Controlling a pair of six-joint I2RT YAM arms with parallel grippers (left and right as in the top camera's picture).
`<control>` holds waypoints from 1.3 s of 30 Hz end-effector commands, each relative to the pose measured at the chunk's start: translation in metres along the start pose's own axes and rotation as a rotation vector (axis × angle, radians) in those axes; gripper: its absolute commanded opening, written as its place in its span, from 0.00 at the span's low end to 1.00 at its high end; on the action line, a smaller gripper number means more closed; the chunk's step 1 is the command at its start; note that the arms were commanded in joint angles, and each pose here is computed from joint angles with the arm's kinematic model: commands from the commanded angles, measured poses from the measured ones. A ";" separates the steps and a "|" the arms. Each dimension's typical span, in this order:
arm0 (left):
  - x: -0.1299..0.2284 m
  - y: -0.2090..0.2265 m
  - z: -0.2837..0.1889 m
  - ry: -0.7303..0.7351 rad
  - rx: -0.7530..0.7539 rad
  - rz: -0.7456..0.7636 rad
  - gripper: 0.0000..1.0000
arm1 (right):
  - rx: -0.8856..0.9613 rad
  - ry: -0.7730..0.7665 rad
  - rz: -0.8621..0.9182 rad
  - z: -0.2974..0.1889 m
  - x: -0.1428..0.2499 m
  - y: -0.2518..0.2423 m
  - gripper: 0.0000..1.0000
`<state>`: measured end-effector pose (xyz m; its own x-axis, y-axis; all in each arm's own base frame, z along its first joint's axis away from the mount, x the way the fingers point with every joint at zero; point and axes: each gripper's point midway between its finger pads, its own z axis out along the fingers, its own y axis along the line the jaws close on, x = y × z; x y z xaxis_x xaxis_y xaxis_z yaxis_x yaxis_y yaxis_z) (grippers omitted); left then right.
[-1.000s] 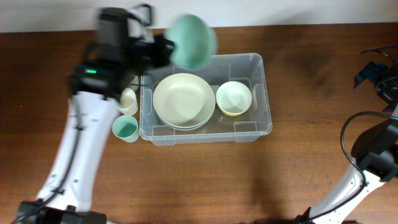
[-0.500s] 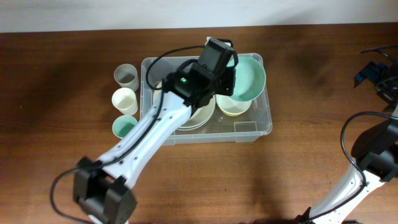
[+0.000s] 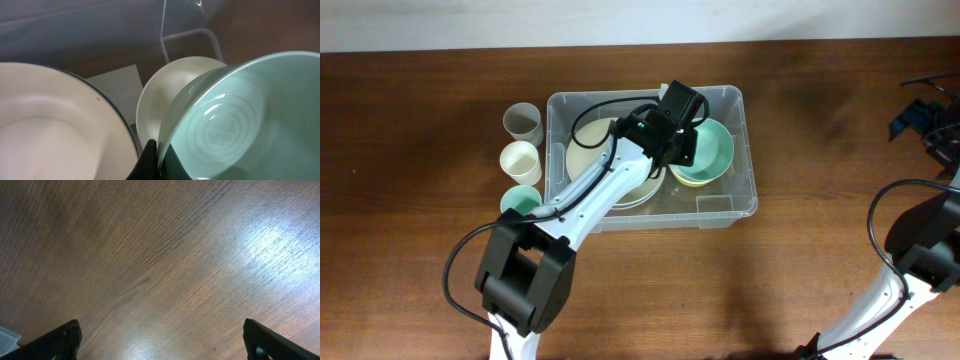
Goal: Pack container
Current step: 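Lower the mint-green bowl onto the white bowl and release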
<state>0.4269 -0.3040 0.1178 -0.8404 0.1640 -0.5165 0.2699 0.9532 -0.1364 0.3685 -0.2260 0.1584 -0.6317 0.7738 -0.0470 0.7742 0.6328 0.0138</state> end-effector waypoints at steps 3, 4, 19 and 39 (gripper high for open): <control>0.000 0.001 0.005 0.001 -0.005 0.012 0.01 | -0.008 -0.027 0.006 -0.012 0.001 -0.001 0.99; 0.000 0.001 0.005 0.001 -0.005 0.012 0.01 | -0.008 -0.027 0.006 -0.012 0.001 -0.001 0.99; 0.004 0.002 0.009 0.018 -0.012 0.013 0.15 | -0.008 -0.027 0.006 -0.012 0.001 -0.001 0.99; -0.078 0.031 -0.083 -0.162 -0.019 0.004 0.99 | -0.008 -0.027 0.006 -0.012 0.001 -0.001 0.99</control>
<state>0.4506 -0.2884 0.1685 -0.8107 0.1532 -0.5651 0.2694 0.9545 -0.1278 0.3686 -0.2261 0.1584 -0.6317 0.7738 -0.0473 0.7742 0.6328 0.0139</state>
